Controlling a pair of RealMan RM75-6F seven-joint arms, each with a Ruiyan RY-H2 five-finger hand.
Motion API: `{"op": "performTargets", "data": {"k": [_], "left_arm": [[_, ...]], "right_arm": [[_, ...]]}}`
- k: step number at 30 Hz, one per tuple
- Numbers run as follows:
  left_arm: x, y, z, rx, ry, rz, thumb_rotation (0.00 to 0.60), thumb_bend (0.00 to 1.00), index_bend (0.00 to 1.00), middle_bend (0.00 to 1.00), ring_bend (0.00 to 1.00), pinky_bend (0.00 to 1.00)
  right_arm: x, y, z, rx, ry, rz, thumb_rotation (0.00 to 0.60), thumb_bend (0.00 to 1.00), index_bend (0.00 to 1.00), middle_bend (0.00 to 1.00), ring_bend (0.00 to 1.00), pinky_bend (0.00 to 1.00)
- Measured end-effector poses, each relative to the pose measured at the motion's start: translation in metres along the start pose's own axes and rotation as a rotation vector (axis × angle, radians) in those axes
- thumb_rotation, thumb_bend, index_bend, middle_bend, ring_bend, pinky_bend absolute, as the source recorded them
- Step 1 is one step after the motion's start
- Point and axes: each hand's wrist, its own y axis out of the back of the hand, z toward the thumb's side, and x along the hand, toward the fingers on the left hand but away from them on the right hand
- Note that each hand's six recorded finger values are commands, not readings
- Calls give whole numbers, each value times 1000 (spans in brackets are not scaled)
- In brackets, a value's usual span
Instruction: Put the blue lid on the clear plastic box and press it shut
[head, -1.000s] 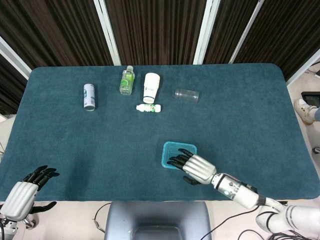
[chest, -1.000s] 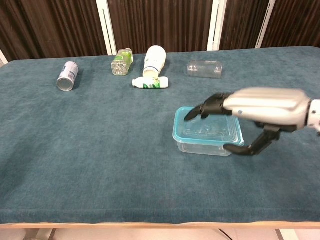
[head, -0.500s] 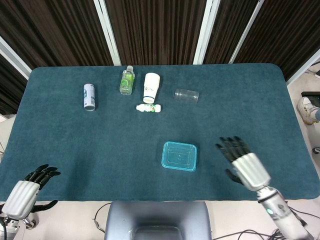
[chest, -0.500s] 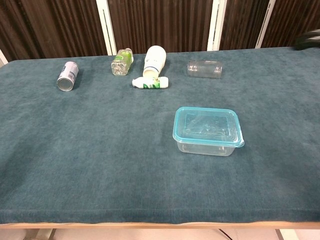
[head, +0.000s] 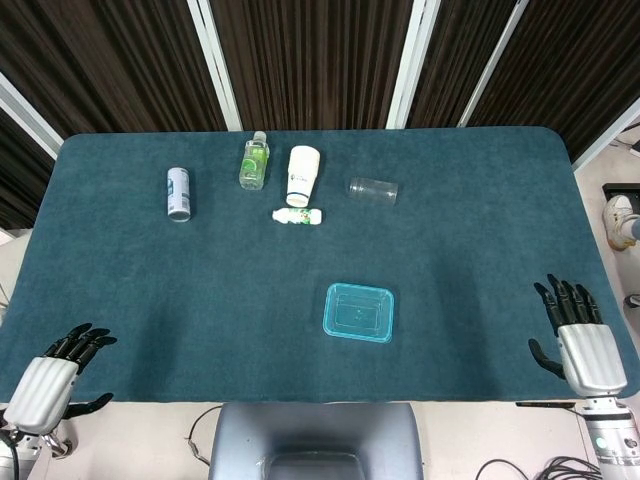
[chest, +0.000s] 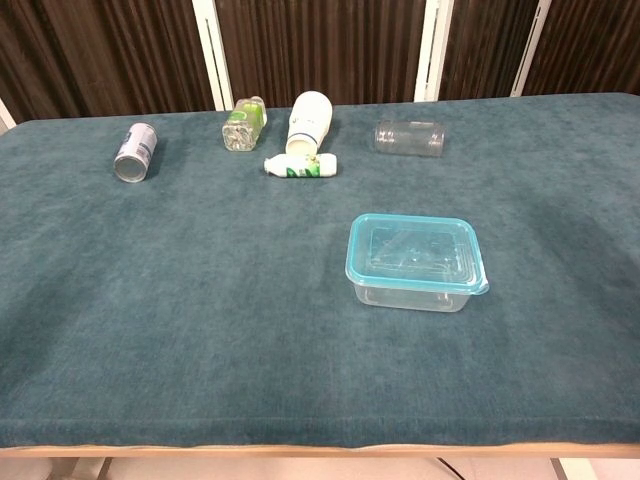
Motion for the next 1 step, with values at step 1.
{"op": "performTargets", "data": {"k": [1], "left_arm": [[0, 0, 0, 2, 2, 2, 600, 400, 260, 202, 123, 294]], "right_arm": [[0, 0, -1, -6, 0, 4, 600, 481, 0, 0, 0, 0]]}}
